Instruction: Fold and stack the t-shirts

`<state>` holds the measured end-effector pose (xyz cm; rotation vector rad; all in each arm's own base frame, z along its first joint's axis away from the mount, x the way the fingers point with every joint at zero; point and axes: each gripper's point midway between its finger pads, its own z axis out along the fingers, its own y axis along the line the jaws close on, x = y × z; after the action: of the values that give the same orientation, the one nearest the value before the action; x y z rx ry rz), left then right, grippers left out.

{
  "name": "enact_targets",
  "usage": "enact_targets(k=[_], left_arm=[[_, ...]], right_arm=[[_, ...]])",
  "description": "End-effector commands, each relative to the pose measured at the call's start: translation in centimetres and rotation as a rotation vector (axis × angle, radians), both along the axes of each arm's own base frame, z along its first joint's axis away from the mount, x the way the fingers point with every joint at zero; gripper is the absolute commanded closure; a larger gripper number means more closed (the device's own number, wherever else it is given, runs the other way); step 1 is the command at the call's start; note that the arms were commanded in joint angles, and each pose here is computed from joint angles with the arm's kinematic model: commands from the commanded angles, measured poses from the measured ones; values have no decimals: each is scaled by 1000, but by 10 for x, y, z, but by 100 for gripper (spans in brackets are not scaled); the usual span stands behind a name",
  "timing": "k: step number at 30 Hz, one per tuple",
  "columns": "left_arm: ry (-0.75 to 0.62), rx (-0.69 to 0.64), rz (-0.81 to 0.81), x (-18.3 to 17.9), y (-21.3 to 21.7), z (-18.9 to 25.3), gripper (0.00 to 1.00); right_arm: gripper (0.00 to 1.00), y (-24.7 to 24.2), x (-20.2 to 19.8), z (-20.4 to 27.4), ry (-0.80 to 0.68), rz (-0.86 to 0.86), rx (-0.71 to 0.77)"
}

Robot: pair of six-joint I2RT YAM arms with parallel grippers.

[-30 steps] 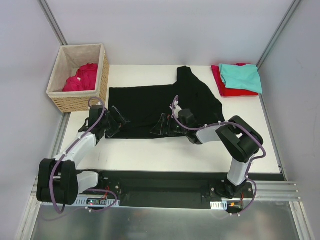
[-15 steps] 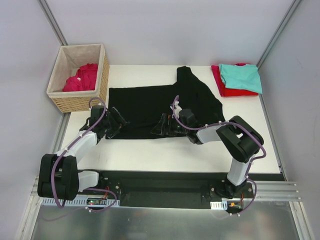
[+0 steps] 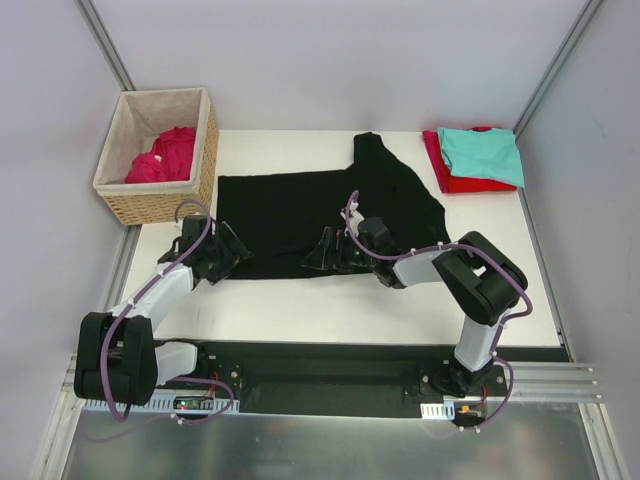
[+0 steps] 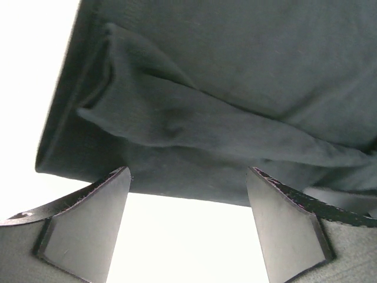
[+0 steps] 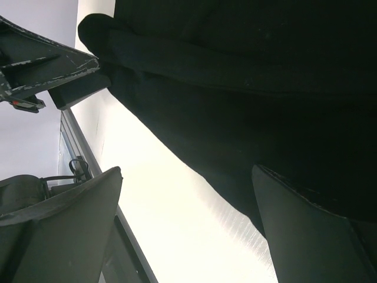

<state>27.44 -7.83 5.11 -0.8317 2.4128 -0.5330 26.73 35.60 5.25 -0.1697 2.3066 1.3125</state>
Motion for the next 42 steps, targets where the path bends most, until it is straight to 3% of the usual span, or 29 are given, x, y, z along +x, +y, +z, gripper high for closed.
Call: enact_targets(k=[1, 7, 19, 33, 39, 42], left_arm=[[22, 92, 45, 4, 19, -5, 21], [13, 160, 70, 23, 30, -5, 20], [-62, 169, 118, 74, 37, 23, 20], [-62, 181, 196, 126, 60, 3, 21], [-177, 183, 206, 165, 62, 33, 21], [-270, 153, 154, 187, 53, 69, 21]], right_arm=[[3, -4, -8, -9, 40, 13, -18], [3, -6, -7, -10, 38, 9, -20], [3, -6, -9, -11, 40, 13, -18], [3, -6, -10, -11, 37, 12, -14], [3, -7, -11, -8, 30, 15, -10], [3, -8, -12, -6, 24, 15, -9]])
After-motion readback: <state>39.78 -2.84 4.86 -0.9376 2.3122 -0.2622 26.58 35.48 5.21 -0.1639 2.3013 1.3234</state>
